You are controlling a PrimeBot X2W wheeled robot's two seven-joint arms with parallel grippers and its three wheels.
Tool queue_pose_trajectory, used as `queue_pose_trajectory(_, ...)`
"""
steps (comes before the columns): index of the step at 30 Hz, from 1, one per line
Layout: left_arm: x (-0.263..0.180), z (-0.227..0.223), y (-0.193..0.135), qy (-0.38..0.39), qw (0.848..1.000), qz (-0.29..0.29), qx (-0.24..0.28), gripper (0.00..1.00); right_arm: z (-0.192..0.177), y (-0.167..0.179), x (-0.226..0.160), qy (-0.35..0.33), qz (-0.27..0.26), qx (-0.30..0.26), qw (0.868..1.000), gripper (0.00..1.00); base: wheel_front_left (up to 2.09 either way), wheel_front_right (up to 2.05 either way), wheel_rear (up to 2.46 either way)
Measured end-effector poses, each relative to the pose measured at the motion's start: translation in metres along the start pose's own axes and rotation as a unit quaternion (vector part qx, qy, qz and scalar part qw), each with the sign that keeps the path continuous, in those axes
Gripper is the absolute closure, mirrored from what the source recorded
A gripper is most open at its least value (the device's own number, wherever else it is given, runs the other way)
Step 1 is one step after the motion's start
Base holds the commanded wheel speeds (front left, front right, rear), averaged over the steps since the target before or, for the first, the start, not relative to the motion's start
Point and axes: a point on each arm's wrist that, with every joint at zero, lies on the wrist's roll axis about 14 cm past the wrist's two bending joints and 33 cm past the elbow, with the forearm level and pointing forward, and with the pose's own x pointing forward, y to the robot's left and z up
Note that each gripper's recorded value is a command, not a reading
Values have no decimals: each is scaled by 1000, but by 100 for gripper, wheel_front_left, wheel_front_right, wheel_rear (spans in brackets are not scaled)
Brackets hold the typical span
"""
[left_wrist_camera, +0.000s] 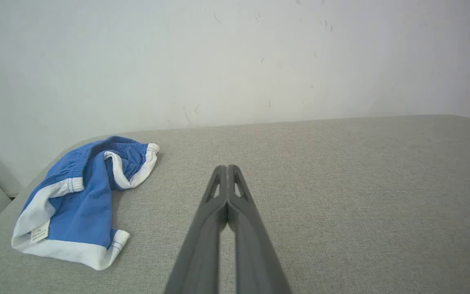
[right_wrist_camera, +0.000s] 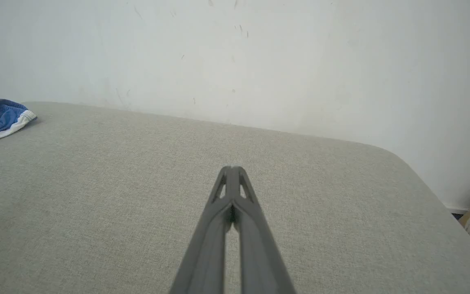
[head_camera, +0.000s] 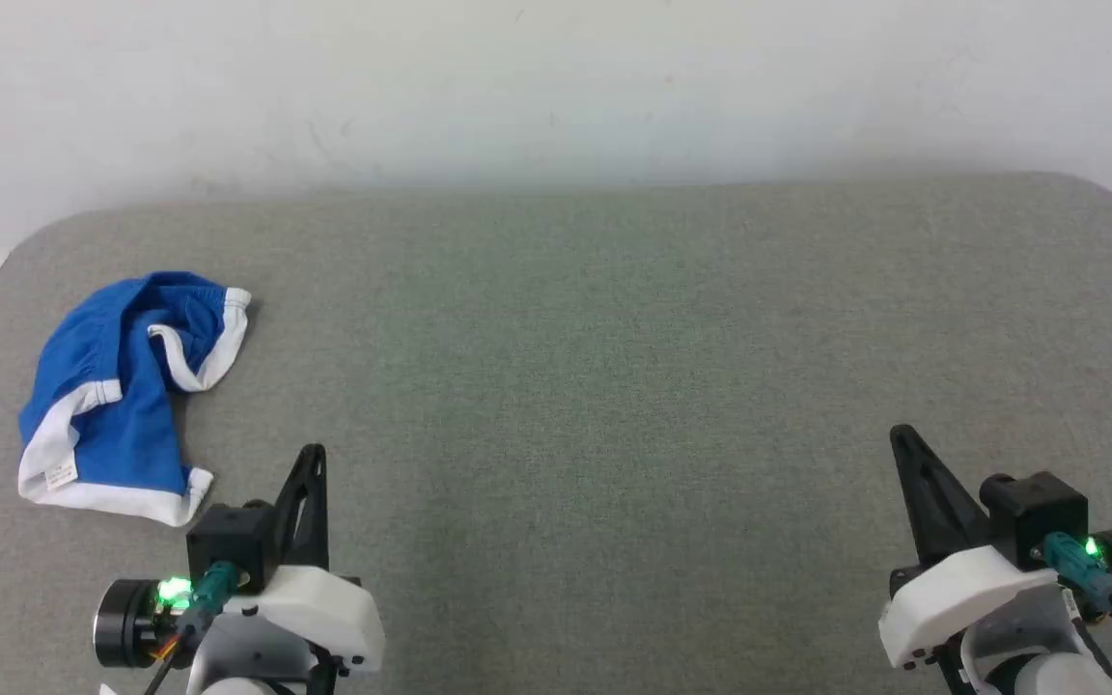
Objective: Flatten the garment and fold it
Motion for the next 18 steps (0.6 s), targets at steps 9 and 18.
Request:
queue_pose_trajectory(9, 0, 0, 0, 0, 1000, 0, 0, 100, 0, 0, 0, 0, 0, 0, 1000, 100, 0, 0, 0)
queue_pose_trajectory(18, 0, 0, 0, 0, 1000, 0, 0, 100, 0, 0, 0, 0, 0, 0, 1000, 100, 0, 0, 0)
